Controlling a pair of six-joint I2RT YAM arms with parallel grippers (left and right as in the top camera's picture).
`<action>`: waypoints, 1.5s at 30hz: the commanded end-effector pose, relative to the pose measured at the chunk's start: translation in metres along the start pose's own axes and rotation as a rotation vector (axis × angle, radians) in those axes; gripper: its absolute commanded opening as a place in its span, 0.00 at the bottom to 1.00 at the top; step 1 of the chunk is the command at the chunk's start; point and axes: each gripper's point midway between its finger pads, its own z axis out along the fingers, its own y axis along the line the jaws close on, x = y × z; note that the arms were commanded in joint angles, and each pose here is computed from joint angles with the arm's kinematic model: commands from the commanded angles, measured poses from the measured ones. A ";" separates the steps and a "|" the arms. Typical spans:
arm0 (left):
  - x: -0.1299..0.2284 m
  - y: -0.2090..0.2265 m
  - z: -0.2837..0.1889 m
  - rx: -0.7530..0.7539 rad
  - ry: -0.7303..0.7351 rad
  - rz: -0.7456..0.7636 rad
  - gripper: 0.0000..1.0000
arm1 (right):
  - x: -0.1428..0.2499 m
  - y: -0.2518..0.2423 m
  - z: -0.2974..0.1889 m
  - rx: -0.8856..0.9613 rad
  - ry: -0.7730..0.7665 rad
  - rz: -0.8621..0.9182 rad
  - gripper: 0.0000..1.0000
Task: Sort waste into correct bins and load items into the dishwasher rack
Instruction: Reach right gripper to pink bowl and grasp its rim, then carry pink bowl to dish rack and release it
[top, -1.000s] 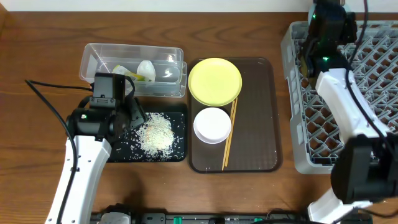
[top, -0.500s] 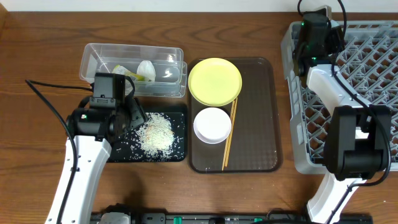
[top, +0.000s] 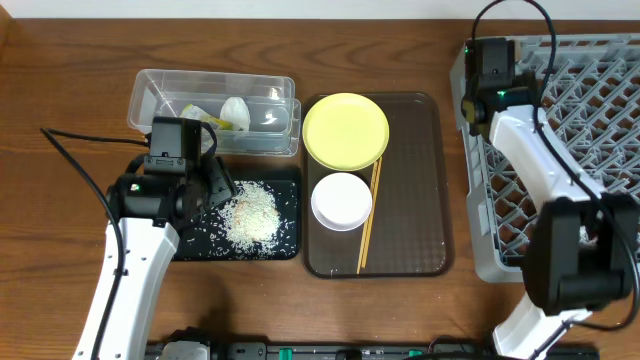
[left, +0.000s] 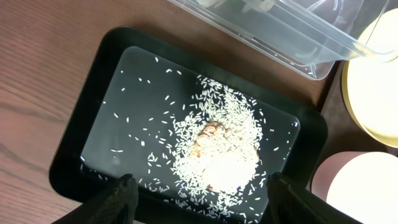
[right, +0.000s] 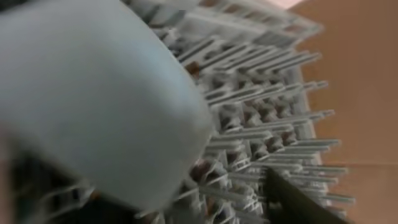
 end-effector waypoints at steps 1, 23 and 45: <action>-0.005 0.003 -0.001 -0.017 -0.014 -0.007 0.73 | -0.012 0.017 -0.040 -0.219 -0.056 0.081 0.74; -0.005 0.003 -0.001 -0.017 -0.014 -0.008 0.74 | 0.122 0.211 -0.181 -1.012 0.407 -0.167 0.58; -0.005 0.003 -0.001 -0.017 -0.014 -0.008 0.74 | 0.029 0.134 -0.138 -0.675 0.122 -0.013 0.01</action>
